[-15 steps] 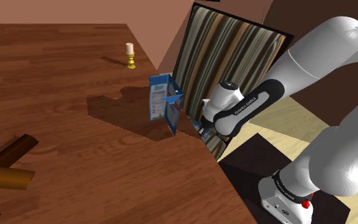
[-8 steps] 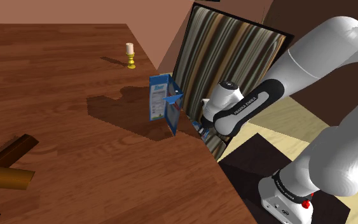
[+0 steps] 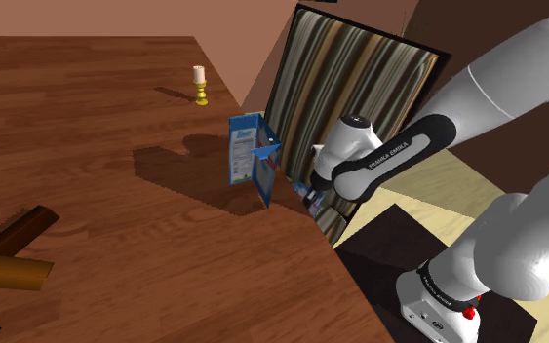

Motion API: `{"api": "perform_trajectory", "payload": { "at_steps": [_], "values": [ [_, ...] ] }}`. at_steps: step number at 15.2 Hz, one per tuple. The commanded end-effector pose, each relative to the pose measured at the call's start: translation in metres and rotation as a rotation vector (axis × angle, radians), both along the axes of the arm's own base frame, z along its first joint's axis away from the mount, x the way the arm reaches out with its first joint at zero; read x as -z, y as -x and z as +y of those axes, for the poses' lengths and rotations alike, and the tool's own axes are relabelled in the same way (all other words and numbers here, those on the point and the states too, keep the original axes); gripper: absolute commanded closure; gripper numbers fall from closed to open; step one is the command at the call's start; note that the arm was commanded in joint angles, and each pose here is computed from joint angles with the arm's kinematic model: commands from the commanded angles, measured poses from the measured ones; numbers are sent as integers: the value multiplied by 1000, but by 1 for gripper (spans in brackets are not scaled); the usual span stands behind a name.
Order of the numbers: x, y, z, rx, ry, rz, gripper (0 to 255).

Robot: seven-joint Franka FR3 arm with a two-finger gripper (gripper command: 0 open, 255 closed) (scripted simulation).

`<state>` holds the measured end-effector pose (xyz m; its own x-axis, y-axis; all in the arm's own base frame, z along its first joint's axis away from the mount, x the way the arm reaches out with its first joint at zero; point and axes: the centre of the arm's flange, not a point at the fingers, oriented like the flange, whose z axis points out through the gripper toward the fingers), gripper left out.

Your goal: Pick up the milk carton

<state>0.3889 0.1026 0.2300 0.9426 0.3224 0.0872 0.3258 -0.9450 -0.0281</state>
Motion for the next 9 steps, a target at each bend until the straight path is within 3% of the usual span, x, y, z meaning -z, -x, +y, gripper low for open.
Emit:
{"api": "perform_trajectory", "payload": {
  "at_steps": [1, 9],
  "values": [
    [-12, -1, 0, 0, 0, -1, 255],
    [-50, -1, -1, 0, 0, -1, 255]
  ]
}}
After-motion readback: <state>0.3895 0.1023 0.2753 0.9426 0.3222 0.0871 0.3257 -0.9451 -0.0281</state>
